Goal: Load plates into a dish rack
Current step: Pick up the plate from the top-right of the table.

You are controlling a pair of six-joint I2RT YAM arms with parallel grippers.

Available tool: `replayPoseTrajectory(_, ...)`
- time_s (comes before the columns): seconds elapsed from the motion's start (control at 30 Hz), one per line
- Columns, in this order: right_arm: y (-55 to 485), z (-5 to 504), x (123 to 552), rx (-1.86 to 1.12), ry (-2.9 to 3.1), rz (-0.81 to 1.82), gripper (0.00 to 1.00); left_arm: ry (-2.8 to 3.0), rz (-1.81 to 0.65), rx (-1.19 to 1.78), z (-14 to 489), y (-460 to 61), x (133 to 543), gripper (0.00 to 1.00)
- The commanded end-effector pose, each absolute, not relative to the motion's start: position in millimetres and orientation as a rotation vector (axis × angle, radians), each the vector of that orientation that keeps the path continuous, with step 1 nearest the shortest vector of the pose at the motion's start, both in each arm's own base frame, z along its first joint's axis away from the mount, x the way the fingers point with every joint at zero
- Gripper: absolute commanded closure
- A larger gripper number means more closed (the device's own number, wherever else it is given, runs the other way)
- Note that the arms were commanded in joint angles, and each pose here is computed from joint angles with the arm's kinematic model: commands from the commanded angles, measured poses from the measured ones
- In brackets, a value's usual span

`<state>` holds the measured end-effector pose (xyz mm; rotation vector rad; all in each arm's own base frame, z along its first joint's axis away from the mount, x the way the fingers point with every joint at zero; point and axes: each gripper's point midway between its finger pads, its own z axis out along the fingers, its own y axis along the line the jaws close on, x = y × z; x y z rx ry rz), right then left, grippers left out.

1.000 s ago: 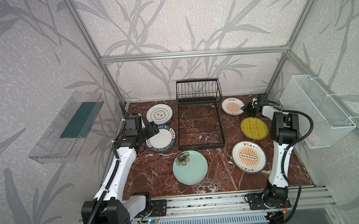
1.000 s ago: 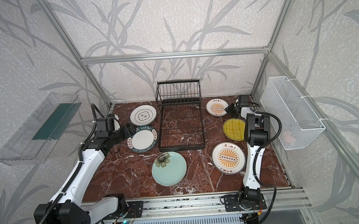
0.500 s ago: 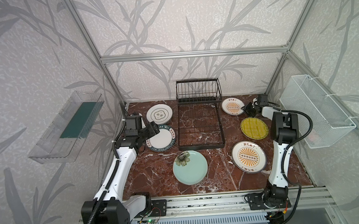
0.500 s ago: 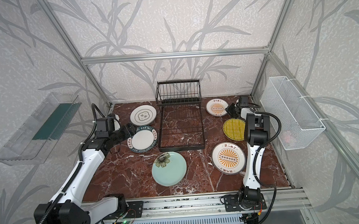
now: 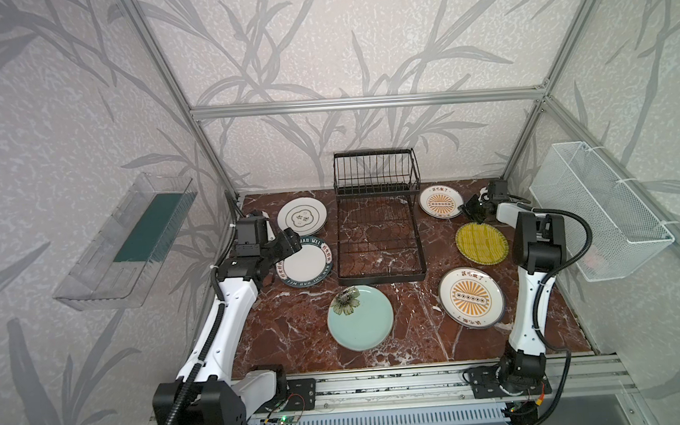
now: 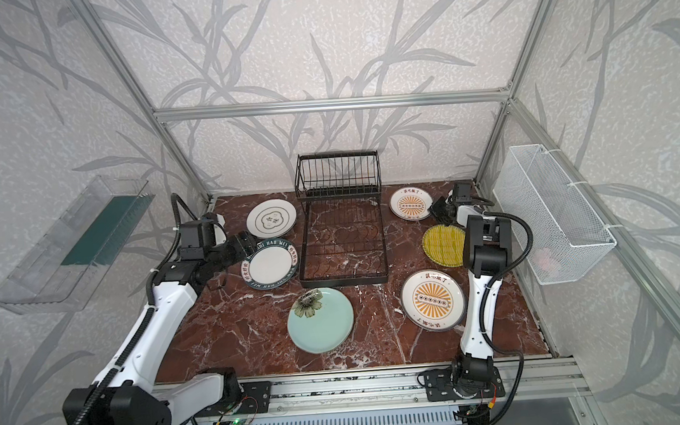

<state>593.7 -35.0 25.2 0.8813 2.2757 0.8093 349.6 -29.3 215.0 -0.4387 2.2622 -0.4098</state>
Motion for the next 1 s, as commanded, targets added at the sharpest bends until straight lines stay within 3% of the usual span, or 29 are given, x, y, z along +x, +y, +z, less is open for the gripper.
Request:
replayPoseTrajectory(0.0,-29.9,-17.7,573.1,0.963,2.373,0.810,0.88,2.256,-0.406,-0.415,225.3,-31.0,346.3,0.19)
replayPoseTrajectory(0.2,-28.8,-13.2,574.5,0.957,2.362,0.821,1.00,2.257,-0.401,-0.413,226.5,-30.8,345.7,0.19)
replayPoseTrajectory(0.97,-24.8,83.7,578.9,0.849,2.150,0.899,1.00,2.246,-0.443,-0.384,225.9,-37.8,346.7,0.22)
